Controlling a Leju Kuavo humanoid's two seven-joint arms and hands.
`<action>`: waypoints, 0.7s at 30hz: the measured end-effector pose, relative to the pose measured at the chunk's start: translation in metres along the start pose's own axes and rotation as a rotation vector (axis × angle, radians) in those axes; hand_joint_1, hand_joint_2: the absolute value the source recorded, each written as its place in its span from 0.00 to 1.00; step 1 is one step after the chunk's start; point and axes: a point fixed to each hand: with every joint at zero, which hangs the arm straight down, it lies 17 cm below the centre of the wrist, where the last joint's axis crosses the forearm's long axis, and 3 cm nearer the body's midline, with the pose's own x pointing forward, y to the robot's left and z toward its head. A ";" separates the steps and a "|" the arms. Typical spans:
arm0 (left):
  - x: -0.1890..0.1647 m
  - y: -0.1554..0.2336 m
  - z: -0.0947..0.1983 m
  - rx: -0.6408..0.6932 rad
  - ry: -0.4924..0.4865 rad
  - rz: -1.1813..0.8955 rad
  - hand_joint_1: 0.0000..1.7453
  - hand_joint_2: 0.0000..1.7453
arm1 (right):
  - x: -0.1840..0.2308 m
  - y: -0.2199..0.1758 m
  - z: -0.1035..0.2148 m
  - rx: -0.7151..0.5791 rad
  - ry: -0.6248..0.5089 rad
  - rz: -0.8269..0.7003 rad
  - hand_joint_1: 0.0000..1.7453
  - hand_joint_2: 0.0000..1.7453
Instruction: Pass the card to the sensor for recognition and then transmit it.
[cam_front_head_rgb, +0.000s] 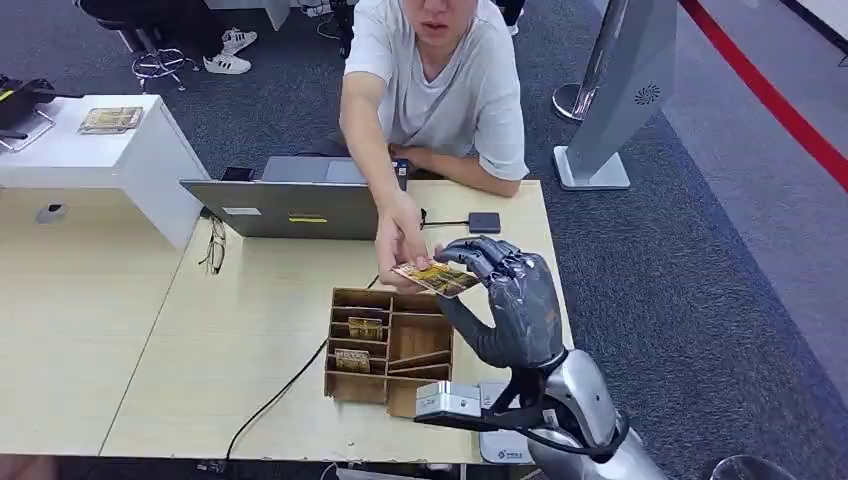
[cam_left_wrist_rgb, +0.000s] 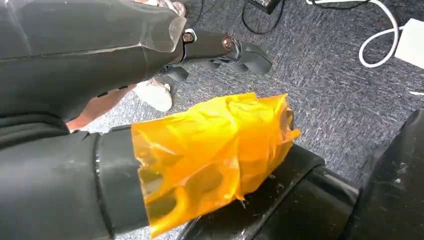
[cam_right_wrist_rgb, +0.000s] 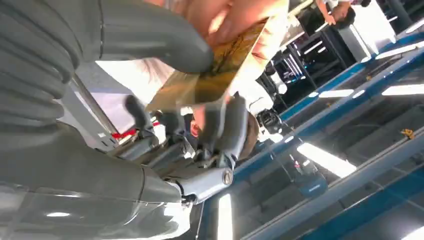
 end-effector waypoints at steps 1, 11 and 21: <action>0.000 0.000 0.000 0.000 0.000 0.000 0.00 0.00 | 0.001 0.002 0.000 0.004 -0.001 -0.002 0.23 1.00; -0.001 0.000 0.000 -0.002 0.005 -0.005 0.00 0.00 | -0.001 0.015 0.003 0.052 0.007 -0.011 0.00 1.00; -0.002 -0.001 0.000 -0.002 0.015 0.002 0.00 0.00 | -0.003 0.021 0.018 0.070 0.030 -0.145 0.00 1.00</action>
